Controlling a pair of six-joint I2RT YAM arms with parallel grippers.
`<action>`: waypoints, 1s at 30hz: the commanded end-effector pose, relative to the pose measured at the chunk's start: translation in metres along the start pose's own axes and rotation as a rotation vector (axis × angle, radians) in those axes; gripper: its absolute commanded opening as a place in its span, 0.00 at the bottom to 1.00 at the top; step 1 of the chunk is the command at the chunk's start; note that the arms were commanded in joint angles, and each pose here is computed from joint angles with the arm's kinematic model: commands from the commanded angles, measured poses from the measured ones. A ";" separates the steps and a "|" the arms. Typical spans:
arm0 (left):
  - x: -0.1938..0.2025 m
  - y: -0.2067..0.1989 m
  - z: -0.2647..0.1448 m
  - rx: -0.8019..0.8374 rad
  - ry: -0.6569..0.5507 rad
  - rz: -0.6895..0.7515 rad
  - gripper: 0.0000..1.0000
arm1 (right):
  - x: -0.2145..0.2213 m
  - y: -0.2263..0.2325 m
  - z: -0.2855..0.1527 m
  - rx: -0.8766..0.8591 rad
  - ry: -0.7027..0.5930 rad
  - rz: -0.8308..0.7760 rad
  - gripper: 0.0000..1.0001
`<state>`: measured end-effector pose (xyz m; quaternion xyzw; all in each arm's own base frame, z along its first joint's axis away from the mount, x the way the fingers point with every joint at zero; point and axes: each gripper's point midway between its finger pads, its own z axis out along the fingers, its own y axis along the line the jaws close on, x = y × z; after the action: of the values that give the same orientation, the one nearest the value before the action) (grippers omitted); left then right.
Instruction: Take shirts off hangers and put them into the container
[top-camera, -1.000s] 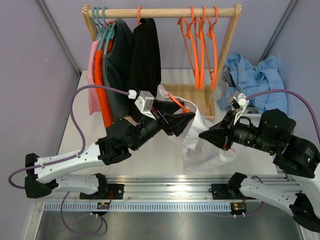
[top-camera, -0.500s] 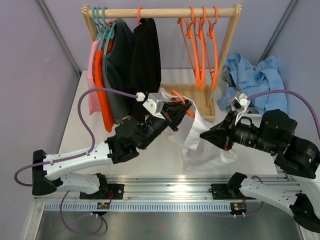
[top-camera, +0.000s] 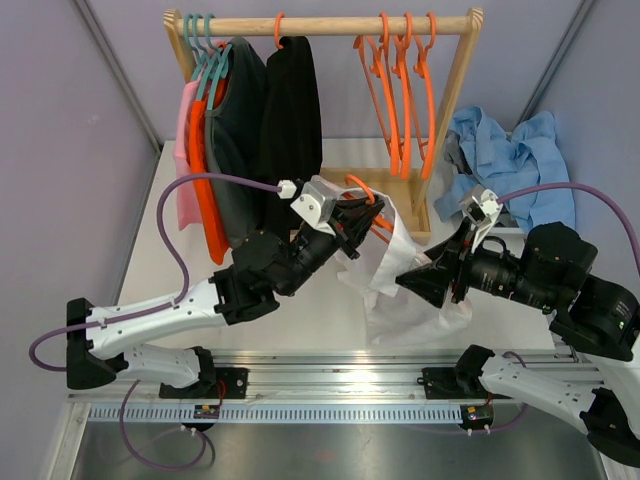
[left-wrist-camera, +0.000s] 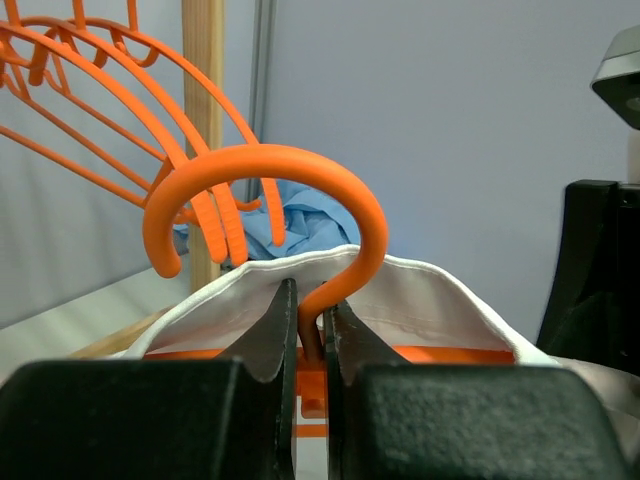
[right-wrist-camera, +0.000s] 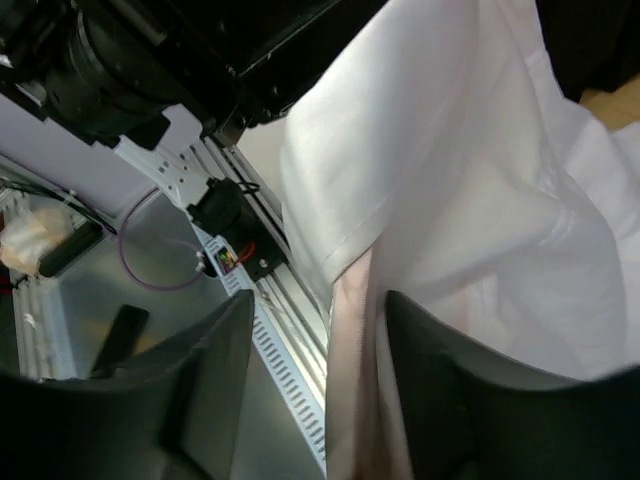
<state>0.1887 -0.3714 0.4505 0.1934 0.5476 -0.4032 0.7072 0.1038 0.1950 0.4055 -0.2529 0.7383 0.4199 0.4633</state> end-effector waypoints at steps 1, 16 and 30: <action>-0.070 0.008 -0.003 -0.042 -0.130 -0.032 0.00 | -0.002 0.006 0.003 -0.044 -0.009 -0.039 0.67; -0.130 0.042 -0.012 -0.233 -0.127 0.061 0.00 | 0.015 -0.009 -0.003 0.014 0.015 -0.058 0.90; -0.154 0.062 0.003 -0.385 -0.133 0.202 0.00 | 0.023 -0.013 -0.016 0.044 0.025 -0.052 0.00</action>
<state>0.2209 -0.3054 0.5533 0.1289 0.5636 -0.2528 0.7758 0.0999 0.1817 0.3824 -0.2688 0.7466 0.3921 0.4653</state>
